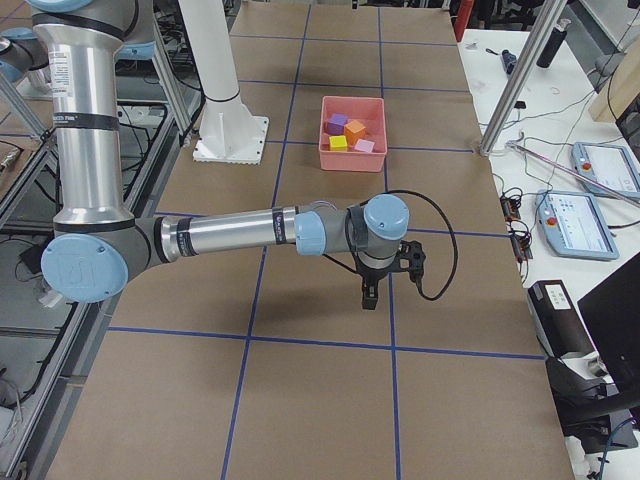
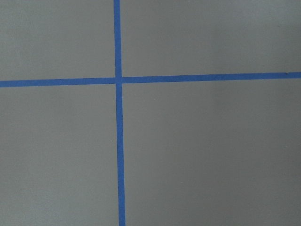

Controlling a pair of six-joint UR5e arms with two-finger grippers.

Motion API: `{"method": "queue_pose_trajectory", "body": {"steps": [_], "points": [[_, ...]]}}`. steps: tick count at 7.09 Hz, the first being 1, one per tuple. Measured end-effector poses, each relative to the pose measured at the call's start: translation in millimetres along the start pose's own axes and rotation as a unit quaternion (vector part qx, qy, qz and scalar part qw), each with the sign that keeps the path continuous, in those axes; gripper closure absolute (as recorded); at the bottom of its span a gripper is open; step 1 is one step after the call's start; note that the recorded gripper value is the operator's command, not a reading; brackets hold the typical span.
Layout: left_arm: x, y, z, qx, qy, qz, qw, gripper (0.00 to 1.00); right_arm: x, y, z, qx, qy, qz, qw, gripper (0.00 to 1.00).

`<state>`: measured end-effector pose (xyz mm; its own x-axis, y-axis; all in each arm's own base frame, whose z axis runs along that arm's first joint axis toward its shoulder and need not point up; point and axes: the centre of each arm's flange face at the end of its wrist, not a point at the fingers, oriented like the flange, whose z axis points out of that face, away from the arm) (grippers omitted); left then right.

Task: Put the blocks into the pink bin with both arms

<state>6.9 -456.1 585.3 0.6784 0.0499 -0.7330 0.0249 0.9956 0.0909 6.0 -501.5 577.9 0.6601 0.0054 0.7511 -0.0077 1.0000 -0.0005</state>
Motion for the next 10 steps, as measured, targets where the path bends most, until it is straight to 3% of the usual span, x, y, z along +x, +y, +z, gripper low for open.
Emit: {"method": "queue_pose_trajectory", "body": {"steps": [1, 5, 10], "points": [[3, -1, -2, 0.003, 0.000, 0.002, 1.0000, 0.00, -4, 1, -3, 0.002, -0.006, -0.002, 1.0000, 0.00], [7, -5, -6, 0.013, 0.004, 0.011, 0.9998, 0.00, -9, -16, -4, 0.011, 0.030, -0.014, 0.9994, 0.00], [10, -5, -8, 0.025, 0.007, 0.025, 0.9994, 0.00, -14, -17, -7, 0.014, 0.031, -0.023, 0.9992, 0.00]]}}
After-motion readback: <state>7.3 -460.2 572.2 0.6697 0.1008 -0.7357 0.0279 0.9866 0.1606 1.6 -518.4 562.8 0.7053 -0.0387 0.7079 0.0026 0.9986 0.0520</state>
